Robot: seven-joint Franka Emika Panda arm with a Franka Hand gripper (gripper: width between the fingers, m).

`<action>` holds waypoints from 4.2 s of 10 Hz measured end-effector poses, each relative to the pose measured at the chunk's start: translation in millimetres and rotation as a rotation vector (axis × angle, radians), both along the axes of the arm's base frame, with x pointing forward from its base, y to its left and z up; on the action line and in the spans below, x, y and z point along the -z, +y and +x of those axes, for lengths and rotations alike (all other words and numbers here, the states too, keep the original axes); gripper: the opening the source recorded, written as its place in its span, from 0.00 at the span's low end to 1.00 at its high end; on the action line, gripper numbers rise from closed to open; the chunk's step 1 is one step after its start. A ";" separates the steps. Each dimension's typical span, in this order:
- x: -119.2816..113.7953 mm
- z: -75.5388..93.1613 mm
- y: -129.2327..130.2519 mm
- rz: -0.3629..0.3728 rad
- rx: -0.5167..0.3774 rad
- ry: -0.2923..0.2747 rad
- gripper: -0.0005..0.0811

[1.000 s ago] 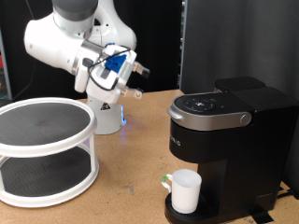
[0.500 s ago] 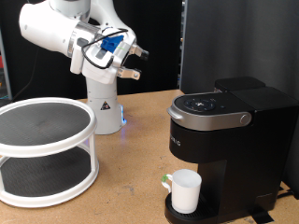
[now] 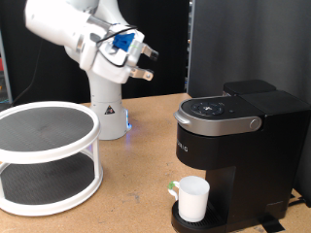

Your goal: Make a cup of coffee with the keurig machine

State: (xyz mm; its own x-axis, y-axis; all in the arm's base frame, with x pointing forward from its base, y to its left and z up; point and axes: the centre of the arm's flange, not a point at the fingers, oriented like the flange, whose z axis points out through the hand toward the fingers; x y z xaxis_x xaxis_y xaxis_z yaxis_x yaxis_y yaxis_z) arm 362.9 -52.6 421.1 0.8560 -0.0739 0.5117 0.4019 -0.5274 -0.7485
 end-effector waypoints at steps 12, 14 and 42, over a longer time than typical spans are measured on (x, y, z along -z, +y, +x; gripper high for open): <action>-82.5 46.7 84.3 -0.656 -0.302 -0.121 0.99; -92.0 61.4 96.3 -0.686 -0.300 -0.049 0.99; -61.8 148.1 164.3 -1.031 -0.557 -0.141 0.95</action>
